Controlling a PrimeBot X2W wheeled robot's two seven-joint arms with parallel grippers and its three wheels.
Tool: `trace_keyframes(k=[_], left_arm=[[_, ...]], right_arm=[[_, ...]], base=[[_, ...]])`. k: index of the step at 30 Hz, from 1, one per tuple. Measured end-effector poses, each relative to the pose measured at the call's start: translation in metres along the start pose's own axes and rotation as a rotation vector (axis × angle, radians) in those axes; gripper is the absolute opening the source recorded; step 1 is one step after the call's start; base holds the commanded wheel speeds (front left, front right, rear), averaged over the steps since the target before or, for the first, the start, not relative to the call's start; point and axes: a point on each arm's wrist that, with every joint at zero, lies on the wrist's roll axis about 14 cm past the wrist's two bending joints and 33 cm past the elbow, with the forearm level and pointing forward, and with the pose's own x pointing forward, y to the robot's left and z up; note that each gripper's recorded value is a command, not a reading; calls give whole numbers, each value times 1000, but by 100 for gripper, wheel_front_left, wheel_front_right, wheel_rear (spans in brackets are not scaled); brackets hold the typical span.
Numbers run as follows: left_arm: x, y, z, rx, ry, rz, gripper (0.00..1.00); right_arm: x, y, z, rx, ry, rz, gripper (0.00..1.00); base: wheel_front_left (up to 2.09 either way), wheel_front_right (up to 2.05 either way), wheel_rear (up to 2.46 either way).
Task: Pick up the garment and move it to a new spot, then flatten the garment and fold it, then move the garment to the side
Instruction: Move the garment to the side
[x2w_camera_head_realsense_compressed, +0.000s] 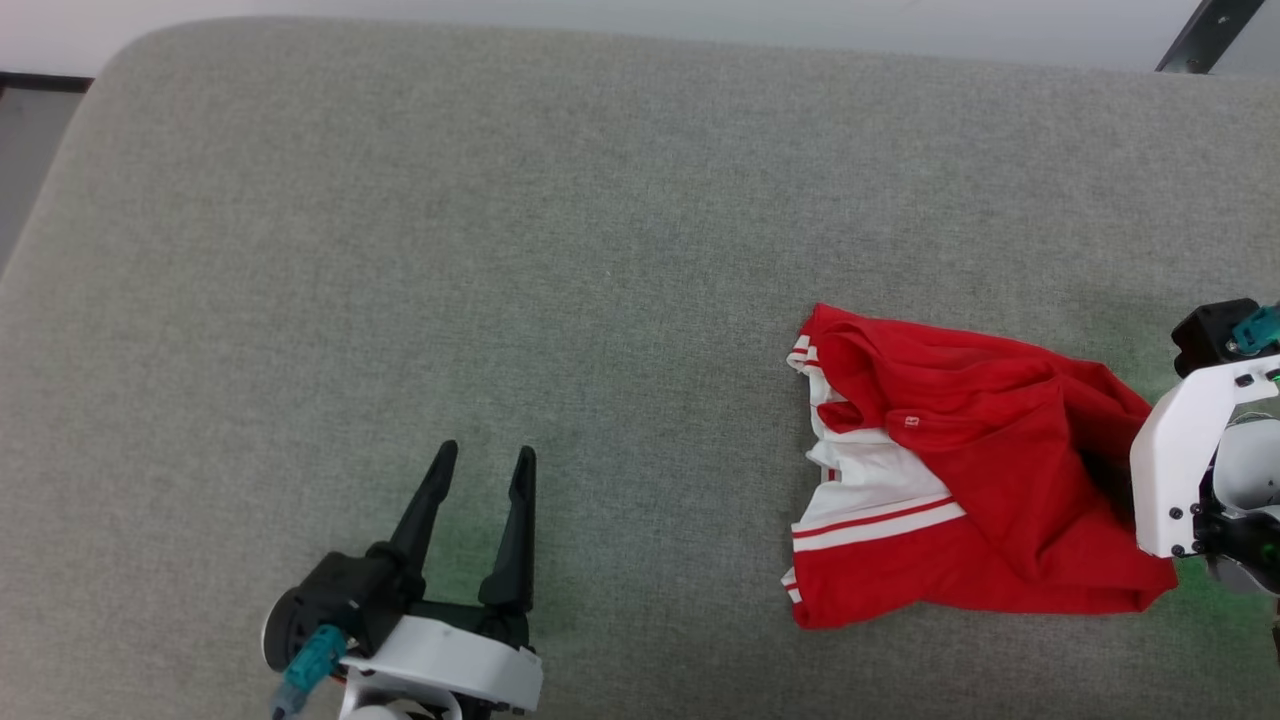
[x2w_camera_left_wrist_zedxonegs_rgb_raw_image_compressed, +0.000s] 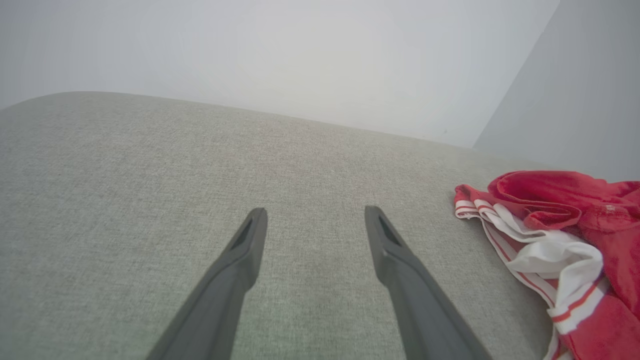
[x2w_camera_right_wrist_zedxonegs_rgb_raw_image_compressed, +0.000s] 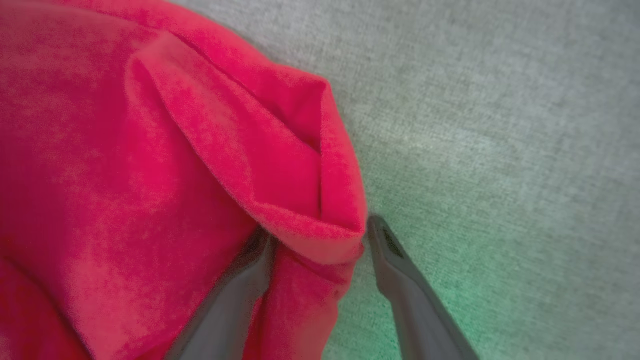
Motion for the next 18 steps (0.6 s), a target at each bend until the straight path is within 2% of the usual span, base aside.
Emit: trace_keyframes(k=[9,12,18], left_arm=[[1,-6,4,14,-13,-23,100],[3,-9,5,15,-17,-32,100],[9,-18,4,13,-21,-63,100]], right_arm=[[-7,10,4,57,-103,40,0],[-14,11,9,138,-186,63,0],[-34,-9,2,211,-267,27,0]], base=[[0,0,0],[0,0,0],[0,0,0]])
